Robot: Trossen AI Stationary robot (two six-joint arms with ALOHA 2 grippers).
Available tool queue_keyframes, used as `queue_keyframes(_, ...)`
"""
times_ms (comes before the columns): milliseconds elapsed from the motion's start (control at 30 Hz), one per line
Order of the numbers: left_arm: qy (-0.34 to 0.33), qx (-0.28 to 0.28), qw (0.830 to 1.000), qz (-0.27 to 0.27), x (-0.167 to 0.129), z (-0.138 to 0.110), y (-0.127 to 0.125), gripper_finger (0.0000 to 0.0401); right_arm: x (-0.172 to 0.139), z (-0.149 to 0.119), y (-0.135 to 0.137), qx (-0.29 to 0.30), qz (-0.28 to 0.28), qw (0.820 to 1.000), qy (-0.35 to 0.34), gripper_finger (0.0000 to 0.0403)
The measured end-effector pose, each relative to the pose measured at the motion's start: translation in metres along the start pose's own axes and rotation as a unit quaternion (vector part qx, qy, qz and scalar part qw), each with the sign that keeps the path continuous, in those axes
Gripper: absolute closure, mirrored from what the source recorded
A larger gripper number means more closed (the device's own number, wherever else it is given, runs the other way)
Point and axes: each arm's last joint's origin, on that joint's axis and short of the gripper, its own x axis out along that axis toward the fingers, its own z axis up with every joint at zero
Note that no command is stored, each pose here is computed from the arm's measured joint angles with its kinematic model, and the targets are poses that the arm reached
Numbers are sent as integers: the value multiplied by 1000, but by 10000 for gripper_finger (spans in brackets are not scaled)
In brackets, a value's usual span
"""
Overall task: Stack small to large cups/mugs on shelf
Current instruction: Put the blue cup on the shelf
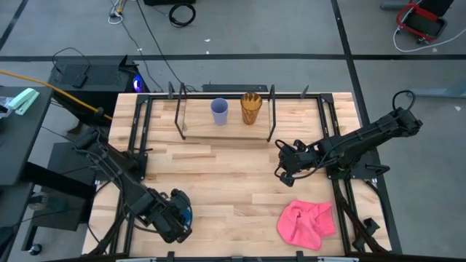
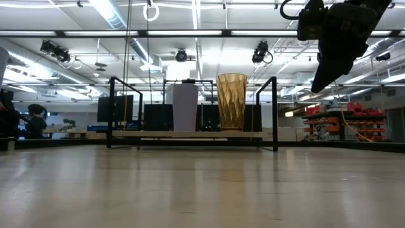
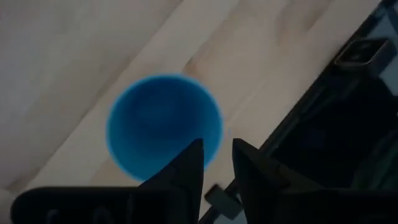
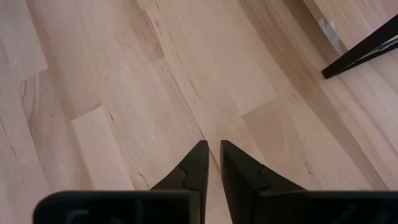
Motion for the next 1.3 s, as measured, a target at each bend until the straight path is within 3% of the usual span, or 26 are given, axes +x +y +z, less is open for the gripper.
queue_keyframes(100,-4,-16,999,29,-6,5,7,308,0,0,0,0,0,1000,0,353)
queue_keyframes(233,21,-56,985,162,-11,4,33,309,0,0,0,0,0,1000,0,353)
queue_keyframes(300,19,-67,978,196,-13,4,39,308,0,0,0,0,0,1000,0,353)
queue_keyframes(500,-2,-22,997,79,-6,1,16,314,0,0,0,0,0,1000,0,353)
queue_keyframes(733,13,-39,986,162,5,0,26,305,0,-1,1,8,2,1000,-1,353)
queue_keyframes(1300,7,-31,990,139,9,2,21,291,0,-1,2,7,3,1000,-1,353)
